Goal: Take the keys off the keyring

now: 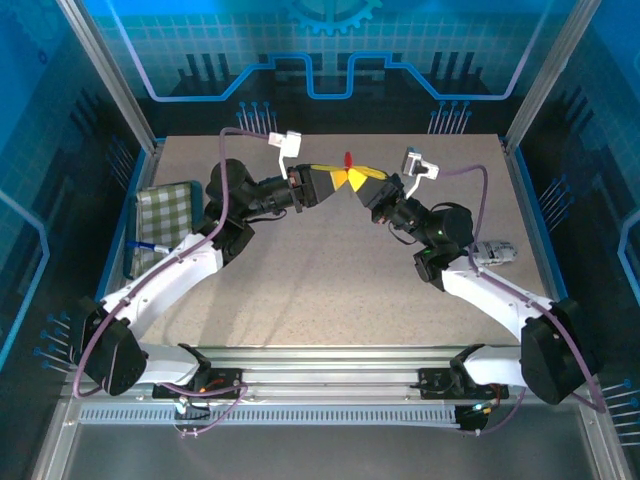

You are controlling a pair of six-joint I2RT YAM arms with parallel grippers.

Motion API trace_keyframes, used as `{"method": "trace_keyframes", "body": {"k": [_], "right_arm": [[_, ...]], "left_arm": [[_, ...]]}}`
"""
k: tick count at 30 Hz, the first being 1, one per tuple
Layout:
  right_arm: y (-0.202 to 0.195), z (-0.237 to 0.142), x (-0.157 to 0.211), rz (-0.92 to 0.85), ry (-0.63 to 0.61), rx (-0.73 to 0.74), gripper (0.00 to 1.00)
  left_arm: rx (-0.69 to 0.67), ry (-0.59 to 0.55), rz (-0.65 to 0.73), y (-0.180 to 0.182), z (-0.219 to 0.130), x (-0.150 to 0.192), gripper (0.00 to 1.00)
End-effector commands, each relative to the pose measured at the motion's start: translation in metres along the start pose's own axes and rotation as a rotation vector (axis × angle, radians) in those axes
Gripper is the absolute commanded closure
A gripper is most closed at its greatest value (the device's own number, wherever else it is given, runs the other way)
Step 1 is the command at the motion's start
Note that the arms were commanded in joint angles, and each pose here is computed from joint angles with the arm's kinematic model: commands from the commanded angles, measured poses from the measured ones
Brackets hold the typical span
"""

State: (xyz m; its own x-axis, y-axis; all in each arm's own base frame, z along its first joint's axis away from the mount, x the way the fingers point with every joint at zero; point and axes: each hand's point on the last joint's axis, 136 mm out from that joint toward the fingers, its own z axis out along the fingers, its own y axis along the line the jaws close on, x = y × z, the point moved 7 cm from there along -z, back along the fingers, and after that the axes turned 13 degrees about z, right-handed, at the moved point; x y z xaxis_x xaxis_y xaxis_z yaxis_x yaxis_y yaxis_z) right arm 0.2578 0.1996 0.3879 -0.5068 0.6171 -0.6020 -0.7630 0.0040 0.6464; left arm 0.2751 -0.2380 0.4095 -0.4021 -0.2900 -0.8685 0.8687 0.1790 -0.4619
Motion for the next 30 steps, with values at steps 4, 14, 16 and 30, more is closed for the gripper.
{"method": "trace_keyframes", "body": {"k": [4, 14, 16, 30], "right_arm": [[0.012, -0.003, 0.002, -0.125, 0.223, 0.157, 1.0], [0.032, -0.029, 0.015, -0.479, 0.631, 0.475, 1.0], [0.034, -0.031, 0.014, -0.504, 0.63, 0.486, 1.0], [0.061, -0.012, 0.009, -0.39, 0.575, 0.282, 1.0]], "left_arm": [[-0.086, -0.041, -0.044, 0.013, -0.018, 0.004, 0.6], [-0.263, -0.038, -0.032, 0.02, -0.049, 0.004, 0.54], [-0.257, -0.037, -0.035, 0.019, -0.049, 0.005, 0.52], [-0.05, 0.076, 0.051, -0.008, -0.036, 0.013, 0.58]]}}
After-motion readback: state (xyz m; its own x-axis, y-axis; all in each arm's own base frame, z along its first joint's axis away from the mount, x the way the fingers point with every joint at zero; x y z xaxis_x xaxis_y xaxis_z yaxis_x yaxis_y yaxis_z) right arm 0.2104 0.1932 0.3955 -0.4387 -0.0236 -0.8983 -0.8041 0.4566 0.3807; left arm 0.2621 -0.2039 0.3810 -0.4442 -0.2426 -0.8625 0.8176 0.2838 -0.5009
